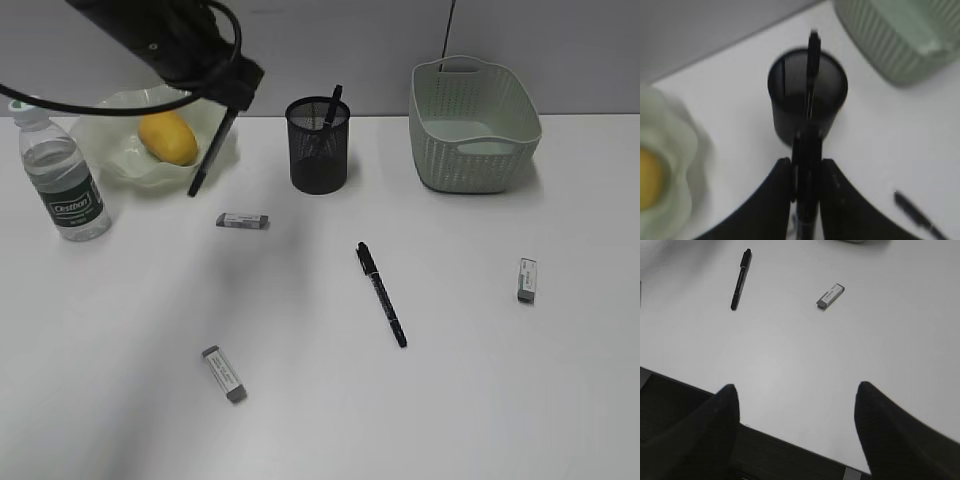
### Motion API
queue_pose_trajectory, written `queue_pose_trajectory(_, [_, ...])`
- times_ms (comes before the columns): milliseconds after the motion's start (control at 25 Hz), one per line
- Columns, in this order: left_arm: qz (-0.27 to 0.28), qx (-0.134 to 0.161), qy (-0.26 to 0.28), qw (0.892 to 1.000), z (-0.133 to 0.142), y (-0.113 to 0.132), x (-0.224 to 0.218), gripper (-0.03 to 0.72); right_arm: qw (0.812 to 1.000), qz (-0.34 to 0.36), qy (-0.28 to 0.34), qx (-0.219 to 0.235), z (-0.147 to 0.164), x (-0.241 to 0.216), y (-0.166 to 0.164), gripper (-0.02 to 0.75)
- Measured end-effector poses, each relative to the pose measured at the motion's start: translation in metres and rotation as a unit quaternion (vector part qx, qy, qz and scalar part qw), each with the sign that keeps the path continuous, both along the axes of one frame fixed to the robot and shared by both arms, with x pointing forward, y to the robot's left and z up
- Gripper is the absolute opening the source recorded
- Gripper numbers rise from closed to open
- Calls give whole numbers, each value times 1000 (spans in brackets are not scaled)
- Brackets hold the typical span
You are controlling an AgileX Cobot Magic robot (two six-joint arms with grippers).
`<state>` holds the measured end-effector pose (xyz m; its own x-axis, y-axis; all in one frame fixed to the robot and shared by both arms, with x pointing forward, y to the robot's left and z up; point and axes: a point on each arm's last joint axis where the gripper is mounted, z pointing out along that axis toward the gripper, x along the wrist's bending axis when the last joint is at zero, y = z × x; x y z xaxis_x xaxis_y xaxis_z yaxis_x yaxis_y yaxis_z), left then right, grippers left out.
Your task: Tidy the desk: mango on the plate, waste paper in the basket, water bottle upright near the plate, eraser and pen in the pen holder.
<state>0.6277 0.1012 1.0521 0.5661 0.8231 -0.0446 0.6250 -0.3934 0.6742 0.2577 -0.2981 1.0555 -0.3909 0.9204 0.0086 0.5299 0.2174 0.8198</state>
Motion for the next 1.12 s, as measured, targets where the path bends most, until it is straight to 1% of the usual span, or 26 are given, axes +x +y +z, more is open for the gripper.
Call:
queue_pose_trajectory(80, [26,-57,-44,997,9,-5,8,146,1000,0,0,0,0,0,0,565])
queue_pose_trajectory(120, [37,-79,-62,994,12,-7,11,146,1000,0,0,0,0,0,0,565])
queue_pose_trajectory(200, [62,-127,-112,984,22,-11,17,146,1000,0,0,0,0,0,0,565])
queue_pose_trajectory(280, [80,-156,-159,972,26,-17,22,146,1000,0,0,0,0,0,0,565])
queue_pose_trajectory(360, [93,-177,-200,959,25,-25,27,146,1000,0,0,0,0,0,0,565])
queue_pose_trajectory(480, [106,-194,-241,945,15,-37,33,148,1000,0,0,0,0,0,0,564])
queue_pose_trajectory(560, [114,-199,-262,938,4,-42,38,148,1000,0,0,0,0,0,0,564])
queue_pose_trajectory(640, [119,-199,-274,933,-7,-47,42,148,1000,0,0,0,0,0,0,564])
queue_pose_trajectory(800, [128,-192,-273,934,-35,-52,50,149,1000,0,0,0,0,0,0,564])
queue_pose_trajectory(960, [146,-205,-263,931,-59,-56,55,150,1000,0,0,0,0,0,0,564])
queue_pose_trajectory(1120, [155,-204,-253,933,-78,-57,58,155,1000,0,0,0,0,0,0,564])
